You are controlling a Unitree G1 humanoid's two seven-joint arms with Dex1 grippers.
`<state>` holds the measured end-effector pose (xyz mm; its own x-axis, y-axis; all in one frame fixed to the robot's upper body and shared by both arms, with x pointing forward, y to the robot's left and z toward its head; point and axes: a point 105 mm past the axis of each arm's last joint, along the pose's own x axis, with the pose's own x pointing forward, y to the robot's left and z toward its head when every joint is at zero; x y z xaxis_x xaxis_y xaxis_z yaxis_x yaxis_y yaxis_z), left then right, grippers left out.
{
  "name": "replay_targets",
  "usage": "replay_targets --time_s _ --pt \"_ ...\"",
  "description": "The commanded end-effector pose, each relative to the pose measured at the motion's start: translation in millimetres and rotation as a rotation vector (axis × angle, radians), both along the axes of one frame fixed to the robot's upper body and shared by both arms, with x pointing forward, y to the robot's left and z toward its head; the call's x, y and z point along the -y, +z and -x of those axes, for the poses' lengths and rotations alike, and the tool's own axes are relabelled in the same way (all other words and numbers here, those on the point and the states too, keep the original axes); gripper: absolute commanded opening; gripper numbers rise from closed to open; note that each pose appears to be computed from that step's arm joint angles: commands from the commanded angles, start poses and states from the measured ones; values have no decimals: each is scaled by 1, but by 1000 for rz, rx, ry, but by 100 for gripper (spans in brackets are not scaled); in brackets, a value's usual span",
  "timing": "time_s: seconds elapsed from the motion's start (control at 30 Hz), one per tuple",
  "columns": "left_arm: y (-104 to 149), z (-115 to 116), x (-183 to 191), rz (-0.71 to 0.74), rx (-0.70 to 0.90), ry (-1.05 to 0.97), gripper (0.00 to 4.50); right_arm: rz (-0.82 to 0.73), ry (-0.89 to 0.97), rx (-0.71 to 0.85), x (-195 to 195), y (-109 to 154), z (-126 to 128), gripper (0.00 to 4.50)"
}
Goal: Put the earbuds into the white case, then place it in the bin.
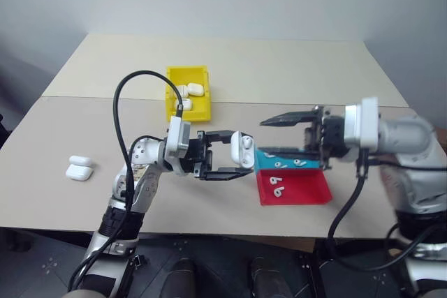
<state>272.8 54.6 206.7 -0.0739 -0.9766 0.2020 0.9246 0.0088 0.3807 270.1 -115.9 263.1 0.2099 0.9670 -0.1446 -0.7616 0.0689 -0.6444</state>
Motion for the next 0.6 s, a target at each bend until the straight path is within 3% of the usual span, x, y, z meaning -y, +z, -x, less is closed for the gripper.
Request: replay_targets --time_s 0.03,0.2,0.3,0.6 --pt "15 -4 -2 32 56 40 280 230 -189 -39 30 -5 -33 229" --pt "10 -6 -4 12 71 72 280 626 -317 -133 53 -38 -71 229" --pt "5 -6 -6 -2 78 88 280 774 -293 -161 53 -53 -79 229" --pt "-1 -2 -10 -10 79 113 280 968 -206 -178 52 -75 -91 229"
